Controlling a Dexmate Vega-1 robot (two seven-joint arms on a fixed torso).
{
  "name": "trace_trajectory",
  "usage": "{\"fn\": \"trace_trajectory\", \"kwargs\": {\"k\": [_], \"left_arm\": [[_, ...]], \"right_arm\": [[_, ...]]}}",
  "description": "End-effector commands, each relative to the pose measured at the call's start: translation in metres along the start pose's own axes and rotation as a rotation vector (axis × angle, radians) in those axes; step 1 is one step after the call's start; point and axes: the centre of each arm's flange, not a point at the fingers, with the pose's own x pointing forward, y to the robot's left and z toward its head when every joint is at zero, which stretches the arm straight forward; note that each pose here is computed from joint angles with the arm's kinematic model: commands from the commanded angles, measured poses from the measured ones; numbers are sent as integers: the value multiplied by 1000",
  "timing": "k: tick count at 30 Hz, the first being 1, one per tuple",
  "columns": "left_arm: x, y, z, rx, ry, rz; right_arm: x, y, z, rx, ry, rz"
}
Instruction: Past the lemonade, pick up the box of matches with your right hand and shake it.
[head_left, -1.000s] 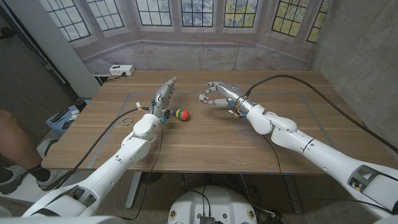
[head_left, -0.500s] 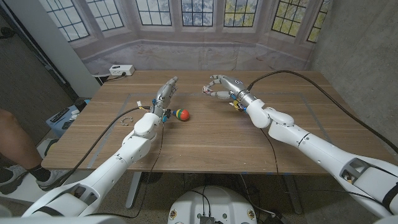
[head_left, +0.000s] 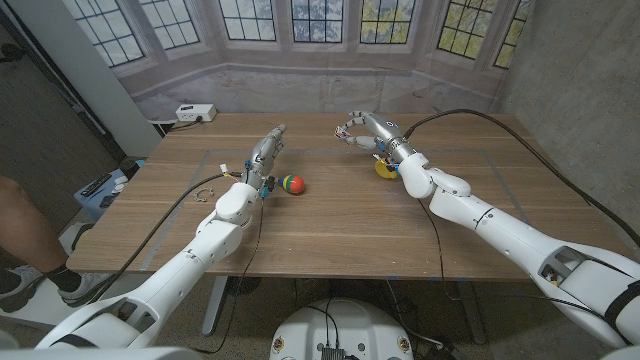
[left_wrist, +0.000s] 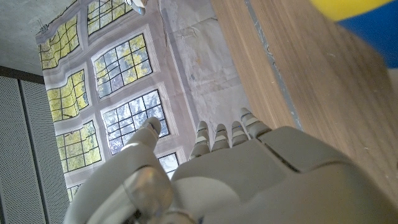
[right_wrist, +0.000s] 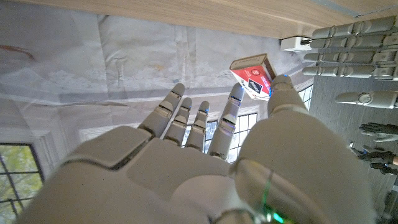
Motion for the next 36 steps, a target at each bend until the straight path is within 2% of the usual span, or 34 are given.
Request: {"fn": "trace_trajectory", "kwargs": {"k": [1,5,11,16,28,36], "left_arm": [[-2,0,1,0,-1,-2],[-3,-1,1,0,0,-6],[-4,-2,1,2,-1,-7],[-5,-2,2,4,-2,-7],[-12,3,5,12,-6,10],[-13,5,3,5,-5,13]], "right_arm": [[5,-6,-21,41,92,-46],[5,-8,-29,54,128,-67],[5,-13,-36,77,153,-93],[5,-14,-37,84,150,-97],[-2,-8,-20,61,79,-60],[-11,-4,-1,28,24,-36]]}}
